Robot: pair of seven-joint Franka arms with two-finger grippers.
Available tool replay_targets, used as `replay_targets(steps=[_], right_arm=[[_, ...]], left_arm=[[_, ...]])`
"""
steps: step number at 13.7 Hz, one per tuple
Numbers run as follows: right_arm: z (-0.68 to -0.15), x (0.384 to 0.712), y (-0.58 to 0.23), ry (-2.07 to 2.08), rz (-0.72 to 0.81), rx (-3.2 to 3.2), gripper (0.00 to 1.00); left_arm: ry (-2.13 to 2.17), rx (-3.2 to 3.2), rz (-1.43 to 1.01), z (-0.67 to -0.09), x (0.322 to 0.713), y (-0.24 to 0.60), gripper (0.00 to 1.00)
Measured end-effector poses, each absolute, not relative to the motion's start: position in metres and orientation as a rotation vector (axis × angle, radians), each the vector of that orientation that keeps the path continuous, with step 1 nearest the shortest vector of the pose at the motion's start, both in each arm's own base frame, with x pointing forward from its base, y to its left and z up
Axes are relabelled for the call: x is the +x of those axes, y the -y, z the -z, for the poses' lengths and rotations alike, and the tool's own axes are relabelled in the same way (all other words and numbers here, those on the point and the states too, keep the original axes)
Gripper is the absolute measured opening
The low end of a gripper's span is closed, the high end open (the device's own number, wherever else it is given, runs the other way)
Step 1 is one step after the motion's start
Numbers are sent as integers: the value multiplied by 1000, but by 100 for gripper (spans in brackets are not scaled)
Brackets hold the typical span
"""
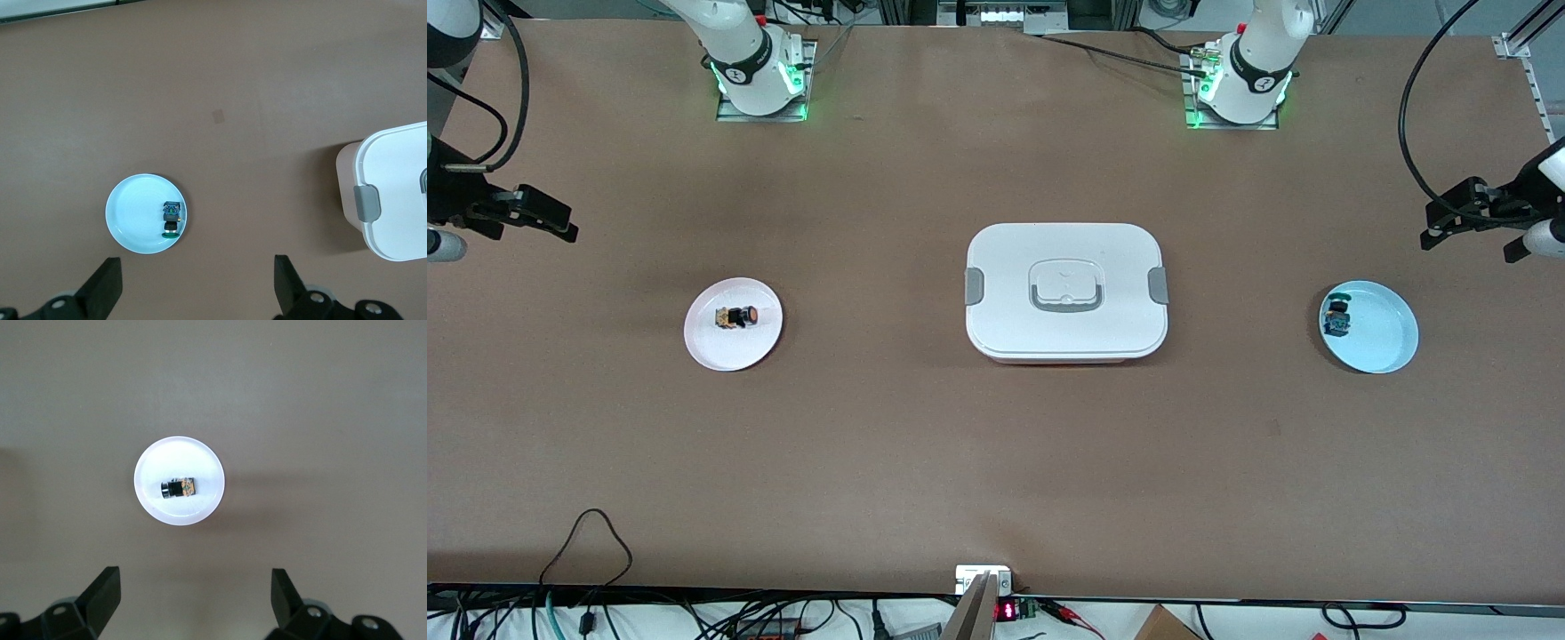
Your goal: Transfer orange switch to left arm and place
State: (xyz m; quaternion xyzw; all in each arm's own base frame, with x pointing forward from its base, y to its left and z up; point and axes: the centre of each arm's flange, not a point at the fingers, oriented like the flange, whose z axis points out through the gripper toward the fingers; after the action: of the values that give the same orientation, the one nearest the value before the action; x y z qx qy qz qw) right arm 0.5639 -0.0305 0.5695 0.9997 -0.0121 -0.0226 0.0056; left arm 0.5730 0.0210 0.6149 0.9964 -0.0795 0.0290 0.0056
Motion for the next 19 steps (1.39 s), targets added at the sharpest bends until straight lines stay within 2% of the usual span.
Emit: replay_targets(steps=[11, 17, 19], right_arm=[[-528, 579, 23, 22, 193, 3117, 100], [-477, 601, 7, -13, 254, 3103, 100], [-459, 607, -2, -37, 233, 3102, 100]], left_arm=[[263, 3117, -84, -618, 572, -15, 100], [263, 3117, -84, -619, 572, -15, 100], [263, 3117, -84, -619, 572, -15, 100]])
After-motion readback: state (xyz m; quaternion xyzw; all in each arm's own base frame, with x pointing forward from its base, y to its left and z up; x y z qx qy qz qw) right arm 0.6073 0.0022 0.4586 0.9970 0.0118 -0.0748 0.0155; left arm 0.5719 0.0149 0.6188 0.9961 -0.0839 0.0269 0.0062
